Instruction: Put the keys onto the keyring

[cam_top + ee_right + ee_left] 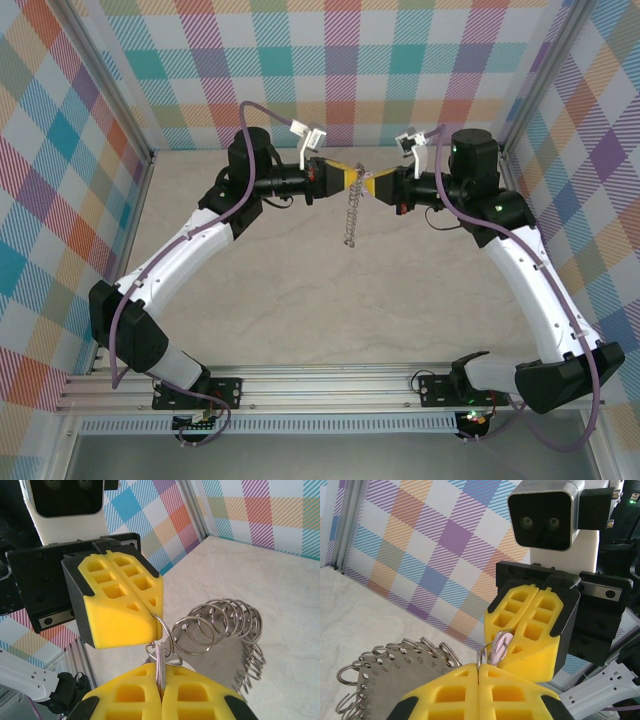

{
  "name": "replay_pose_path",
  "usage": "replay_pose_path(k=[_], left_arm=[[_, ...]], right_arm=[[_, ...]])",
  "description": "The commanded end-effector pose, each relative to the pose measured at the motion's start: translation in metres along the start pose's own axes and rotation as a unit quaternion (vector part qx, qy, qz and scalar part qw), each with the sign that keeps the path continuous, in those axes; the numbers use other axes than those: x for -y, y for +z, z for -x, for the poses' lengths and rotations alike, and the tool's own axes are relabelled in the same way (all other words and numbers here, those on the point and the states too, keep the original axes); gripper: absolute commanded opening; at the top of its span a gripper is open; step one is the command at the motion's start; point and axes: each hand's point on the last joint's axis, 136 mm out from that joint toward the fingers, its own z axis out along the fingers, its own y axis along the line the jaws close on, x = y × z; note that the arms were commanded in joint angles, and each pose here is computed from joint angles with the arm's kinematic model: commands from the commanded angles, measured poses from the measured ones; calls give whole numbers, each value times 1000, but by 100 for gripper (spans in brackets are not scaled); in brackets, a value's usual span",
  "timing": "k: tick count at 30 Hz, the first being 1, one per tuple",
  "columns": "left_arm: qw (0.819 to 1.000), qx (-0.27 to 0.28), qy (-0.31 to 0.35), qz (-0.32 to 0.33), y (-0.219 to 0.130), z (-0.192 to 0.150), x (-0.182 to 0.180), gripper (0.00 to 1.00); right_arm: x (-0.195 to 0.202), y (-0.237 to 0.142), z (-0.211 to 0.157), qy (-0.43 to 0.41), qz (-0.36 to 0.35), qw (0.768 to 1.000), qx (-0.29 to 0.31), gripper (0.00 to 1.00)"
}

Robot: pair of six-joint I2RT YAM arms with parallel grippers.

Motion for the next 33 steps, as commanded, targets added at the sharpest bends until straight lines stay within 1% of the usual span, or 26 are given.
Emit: replay_pose_path(k=[1, 9, 17, 22, 33], left_arm=[[1000, 8, 28, -11, -7, 7, 17, 0], [999, 9, 30, -11, -7, 8, 18, 0], [999, 10, 29, -10, -6, 9, 17, 0], [1000, 8, 26, -10, -6, 8, 16, 0], [1000, 1, 24, -15, -4, 4, 14, 0]], right_arm=[[-9, 0, 0, -7, 29, 1000, -4, 0], [-10, 6, -21, 15, 57, 998, -25, 0], [-7, 9, -29, 25, 61, 997, -28, 0], [-5, 7, -25, 15, 44, 999, -23, 0], [-4, 0, -3, -13, 16, 1000, -17, 0]])
